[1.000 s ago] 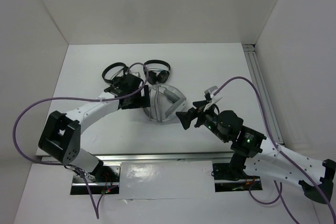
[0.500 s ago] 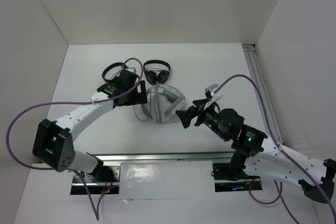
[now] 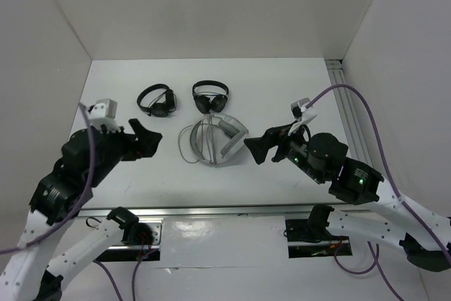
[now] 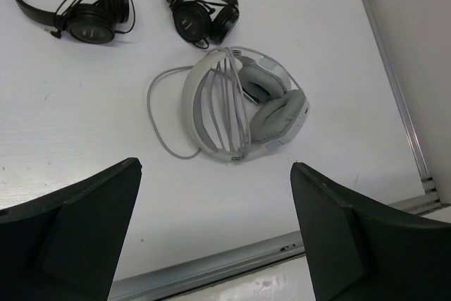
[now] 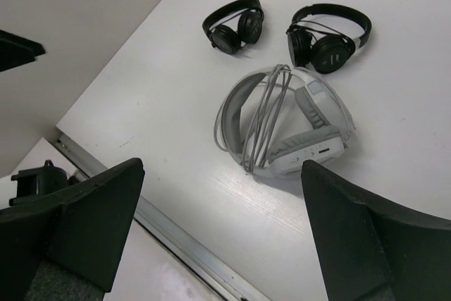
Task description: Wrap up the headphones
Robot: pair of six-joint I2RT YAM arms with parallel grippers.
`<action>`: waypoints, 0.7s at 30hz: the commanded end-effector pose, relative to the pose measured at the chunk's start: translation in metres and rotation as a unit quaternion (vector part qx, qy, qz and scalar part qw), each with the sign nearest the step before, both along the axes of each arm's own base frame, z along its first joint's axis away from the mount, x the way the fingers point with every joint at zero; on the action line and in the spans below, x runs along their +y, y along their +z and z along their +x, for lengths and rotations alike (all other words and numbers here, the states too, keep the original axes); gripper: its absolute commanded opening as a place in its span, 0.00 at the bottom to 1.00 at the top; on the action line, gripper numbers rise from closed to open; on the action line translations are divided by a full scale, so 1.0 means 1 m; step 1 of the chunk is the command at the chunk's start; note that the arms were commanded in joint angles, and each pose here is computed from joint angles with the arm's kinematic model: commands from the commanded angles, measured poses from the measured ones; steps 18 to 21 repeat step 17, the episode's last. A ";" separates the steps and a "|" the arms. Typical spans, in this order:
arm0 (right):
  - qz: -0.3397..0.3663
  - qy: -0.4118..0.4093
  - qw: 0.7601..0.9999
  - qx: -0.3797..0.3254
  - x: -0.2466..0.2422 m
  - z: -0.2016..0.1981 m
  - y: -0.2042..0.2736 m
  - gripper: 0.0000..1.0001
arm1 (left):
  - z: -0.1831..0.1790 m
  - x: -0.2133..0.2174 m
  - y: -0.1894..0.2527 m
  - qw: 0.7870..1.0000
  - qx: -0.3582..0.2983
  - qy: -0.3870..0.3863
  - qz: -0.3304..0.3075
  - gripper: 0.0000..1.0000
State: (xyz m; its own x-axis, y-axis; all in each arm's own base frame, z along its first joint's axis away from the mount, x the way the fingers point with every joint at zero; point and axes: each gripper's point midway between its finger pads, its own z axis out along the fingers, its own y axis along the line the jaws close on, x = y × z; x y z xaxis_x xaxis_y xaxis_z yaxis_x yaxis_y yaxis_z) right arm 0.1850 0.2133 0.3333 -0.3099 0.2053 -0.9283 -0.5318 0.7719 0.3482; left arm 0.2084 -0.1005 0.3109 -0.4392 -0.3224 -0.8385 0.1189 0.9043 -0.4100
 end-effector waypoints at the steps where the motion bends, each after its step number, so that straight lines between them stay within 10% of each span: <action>1: -0.005 -0.004 1.000 0.024 -0.019 -0.013 0.008 1.00 | -0.041 0.015 0.013 0.999 -0.025 -0.031 0.009 1.00; 12: 0.010 0.014 0.999 0.036 -0.056 -0.045 0.013 1.00 | -0.153 0.075 0.034 0.992 -0.111 -0.027 -0.047 1.00; 21: 0.011 0.002 0.999 0.038 -0.063 -0.044 0.008 1.00 | -0.158 0.084 0.027 0.993 -0.103 -0.015 -0.048 1.00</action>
